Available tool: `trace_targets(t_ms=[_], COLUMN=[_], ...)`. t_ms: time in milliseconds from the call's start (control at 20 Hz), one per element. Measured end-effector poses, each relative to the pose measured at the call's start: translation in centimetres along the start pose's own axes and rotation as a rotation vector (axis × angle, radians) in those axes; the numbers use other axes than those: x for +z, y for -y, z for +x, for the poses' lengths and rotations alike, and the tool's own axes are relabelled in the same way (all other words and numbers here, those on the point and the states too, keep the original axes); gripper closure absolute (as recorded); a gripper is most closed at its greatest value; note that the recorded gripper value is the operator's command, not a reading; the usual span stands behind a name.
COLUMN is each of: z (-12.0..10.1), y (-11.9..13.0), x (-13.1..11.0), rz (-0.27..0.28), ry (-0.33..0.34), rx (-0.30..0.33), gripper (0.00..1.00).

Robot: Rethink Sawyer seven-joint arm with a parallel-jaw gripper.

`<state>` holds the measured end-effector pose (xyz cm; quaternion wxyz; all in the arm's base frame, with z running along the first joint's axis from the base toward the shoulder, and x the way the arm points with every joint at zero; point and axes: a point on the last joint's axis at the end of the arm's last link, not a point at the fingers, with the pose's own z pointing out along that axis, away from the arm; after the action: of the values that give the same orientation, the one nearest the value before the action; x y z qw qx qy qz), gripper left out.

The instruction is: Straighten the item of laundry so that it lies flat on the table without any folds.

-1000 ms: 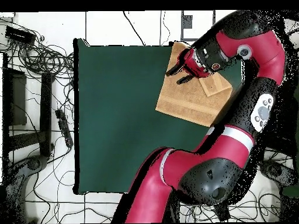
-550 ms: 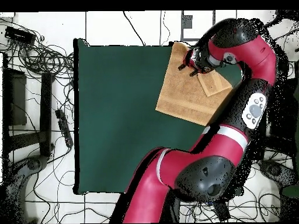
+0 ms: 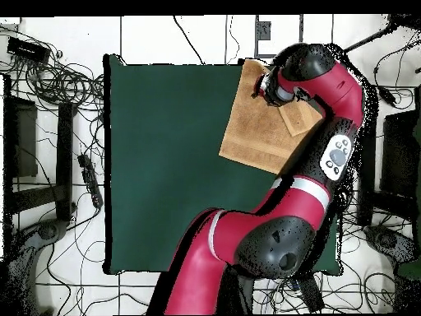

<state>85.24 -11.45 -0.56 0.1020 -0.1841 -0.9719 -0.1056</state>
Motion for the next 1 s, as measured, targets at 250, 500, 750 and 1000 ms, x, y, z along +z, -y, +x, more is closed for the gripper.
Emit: trace_targets(t_ms=[250,500,750,1000], z=[1.0,2.3,3.9,5.6], y=[0.1,0.0,0.2,0.3], x=[1.6,1.3,1.0,0.8], rz=[-0.039,-0.057,0.014,0.072], ry=[-0.069,-0.126,-0.147,-0.159], rx=[0.058,0.138,0.155,0.172], gripper=[0.00,0.00,0.00,0.00])
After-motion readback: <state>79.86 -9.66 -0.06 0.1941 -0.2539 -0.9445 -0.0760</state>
